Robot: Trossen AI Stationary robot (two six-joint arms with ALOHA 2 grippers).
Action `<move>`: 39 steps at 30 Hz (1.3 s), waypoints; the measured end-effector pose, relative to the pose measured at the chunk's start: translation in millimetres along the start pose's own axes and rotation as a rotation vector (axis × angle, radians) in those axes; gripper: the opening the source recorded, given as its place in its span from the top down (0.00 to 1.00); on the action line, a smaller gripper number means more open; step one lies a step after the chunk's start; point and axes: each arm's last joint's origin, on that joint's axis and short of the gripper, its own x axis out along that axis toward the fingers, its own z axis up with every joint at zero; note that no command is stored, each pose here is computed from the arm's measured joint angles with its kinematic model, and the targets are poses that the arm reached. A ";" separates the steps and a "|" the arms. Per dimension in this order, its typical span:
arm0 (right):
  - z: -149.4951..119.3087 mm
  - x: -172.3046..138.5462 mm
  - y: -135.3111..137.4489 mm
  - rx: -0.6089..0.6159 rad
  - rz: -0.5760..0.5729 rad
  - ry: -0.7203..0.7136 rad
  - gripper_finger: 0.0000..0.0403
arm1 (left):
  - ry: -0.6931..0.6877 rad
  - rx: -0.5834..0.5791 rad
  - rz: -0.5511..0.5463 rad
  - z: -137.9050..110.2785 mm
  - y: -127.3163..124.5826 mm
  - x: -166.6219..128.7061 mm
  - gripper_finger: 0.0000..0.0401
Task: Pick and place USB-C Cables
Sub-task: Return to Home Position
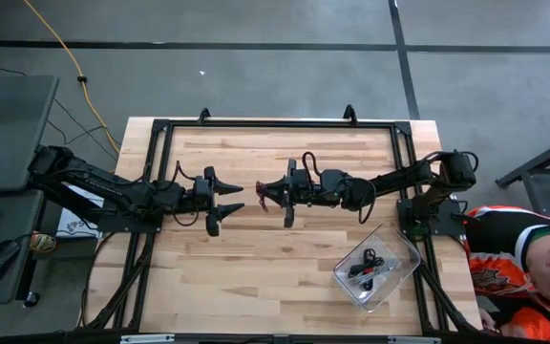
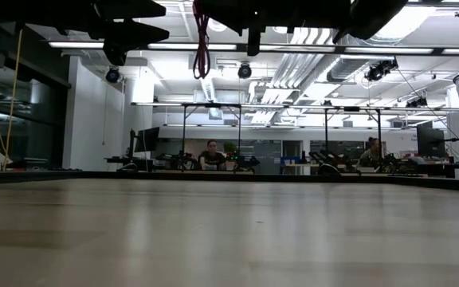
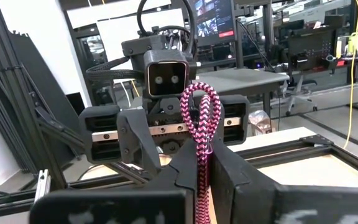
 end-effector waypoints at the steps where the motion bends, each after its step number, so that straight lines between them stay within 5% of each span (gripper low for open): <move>1: 0.0 0.0 0.0 0.000 0.000 0.000 0.98 | 0.000 0.000 0.000 0.0 0.0 0.0 0.47; 24: -1.8 0.0 -0.2 -0.002 0.000 0.018 0.98 | 0.000 0.000 0.000 0.0 0.0 0.0 0.47; 28: 0.2 -1.6 3.0 -0.001 0.084 0.041 0.98 | 0.000 0.000 0.000 0.0 0.0 0.0 0.47; 32: 21.9 -16.9 16.6 -0.003 0.156 0.097 0.98 | 0.000 0.001 0.000 0.0 0.0 0.0 0.47; 39: 78.7 -67.5 60.6 -0.039 0.042 0.401 0.99 | -0.008 -0.002 -0.002 0.8 -0.2 0.0 0.47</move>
